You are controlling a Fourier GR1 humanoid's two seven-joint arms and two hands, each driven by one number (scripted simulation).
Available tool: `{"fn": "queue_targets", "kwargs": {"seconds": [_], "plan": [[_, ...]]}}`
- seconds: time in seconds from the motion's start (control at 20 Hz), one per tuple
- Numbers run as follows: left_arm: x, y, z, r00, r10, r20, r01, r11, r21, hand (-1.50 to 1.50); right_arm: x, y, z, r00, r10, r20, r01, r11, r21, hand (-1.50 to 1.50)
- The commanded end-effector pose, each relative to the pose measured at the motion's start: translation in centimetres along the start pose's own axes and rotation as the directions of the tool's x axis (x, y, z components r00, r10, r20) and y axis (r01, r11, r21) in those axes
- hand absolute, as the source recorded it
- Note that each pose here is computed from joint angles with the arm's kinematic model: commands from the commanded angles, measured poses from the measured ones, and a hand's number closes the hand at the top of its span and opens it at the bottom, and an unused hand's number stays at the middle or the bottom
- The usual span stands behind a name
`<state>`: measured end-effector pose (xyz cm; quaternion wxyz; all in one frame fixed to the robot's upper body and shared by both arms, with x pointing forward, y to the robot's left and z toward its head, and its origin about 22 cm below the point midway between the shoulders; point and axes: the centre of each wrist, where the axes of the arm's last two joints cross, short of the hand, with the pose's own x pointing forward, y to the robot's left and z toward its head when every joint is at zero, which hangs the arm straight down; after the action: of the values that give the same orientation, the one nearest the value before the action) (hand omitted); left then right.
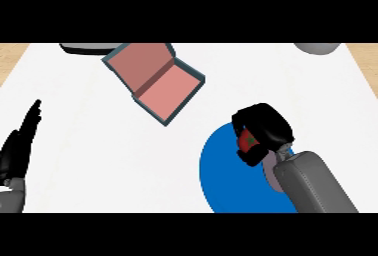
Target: Pick the tomato from the plate and place it in the cardboard box
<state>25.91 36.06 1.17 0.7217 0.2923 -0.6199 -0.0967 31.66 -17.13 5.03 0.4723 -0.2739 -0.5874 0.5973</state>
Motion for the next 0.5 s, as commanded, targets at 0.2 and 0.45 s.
{"fn": "queue_targets", "kwargs": {"seconds": [0.2,0.45], "plan": [[1.4,-0.1,-0.2,1.0,0.01,0.01,-0.009,1.0,-0.019,0.0,-5.0,-7.9,-2.9,0.977,0.007,-0.213,-0.061,0.967,-0.246,1.5],[0.6,0.4,0.1,1.0,0.001,-0.012,-0.001,1.0,-0.008,0.0,-2.8,-12.1,-2.8,0.997,0.039,-0.073,-0.069,0.885,-0.46,1.5]]}}
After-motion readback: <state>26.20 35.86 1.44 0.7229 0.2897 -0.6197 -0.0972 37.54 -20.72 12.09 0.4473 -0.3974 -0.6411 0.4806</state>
